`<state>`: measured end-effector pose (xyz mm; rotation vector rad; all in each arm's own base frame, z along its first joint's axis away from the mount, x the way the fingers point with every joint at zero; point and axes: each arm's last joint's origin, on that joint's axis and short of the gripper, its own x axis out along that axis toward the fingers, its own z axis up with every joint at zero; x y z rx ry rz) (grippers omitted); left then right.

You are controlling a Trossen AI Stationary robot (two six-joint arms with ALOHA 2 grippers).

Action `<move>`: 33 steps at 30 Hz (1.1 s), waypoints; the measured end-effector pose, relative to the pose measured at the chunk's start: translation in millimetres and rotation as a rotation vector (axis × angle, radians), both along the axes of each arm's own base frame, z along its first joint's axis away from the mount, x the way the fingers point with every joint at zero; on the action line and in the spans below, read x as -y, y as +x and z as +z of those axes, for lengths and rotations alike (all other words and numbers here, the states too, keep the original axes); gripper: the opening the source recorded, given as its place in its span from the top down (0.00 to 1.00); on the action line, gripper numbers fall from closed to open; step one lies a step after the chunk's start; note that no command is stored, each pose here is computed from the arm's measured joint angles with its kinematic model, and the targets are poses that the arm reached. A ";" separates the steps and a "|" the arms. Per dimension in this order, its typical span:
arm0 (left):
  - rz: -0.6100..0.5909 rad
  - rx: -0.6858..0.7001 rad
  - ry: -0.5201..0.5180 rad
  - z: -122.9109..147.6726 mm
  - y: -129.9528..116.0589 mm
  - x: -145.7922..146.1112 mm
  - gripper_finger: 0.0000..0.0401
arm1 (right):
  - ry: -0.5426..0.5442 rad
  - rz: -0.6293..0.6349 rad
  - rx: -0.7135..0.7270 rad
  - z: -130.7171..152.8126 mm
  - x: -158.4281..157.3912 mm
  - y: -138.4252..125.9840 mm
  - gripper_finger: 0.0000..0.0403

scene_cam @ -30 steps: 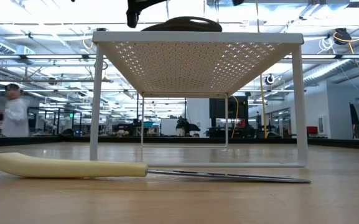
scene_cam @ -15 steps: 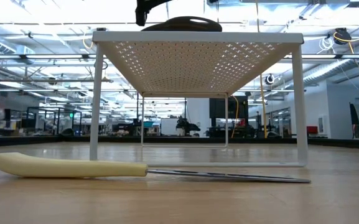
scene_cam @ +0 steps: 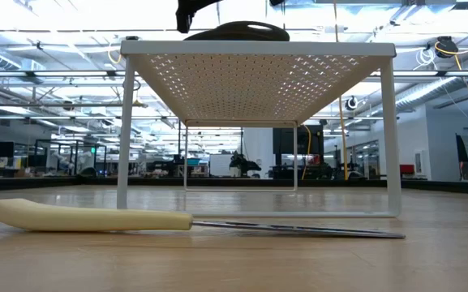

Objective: Pick & Place Fruit
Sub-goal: Put the peach into the red strainer bowl on the shelf

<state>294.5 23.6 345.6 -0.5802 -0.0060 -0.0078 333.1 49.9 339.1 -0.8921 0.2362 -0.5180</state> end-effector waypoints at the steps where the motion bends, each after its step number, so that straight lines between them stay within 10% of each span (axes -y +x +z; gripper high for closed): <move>1: 0.008 -0.010 0.001 -1.0 0.0 -0.1 0.35 | 0.000 0.000 0.000 0.0 0.0 0.0 0.84; 33: 0.008 -0.029 -0.002 -3.1 0.0 -0.2 0.78 | 0.054 0.000 0.010 -2.4 1.2 -0.2 0.78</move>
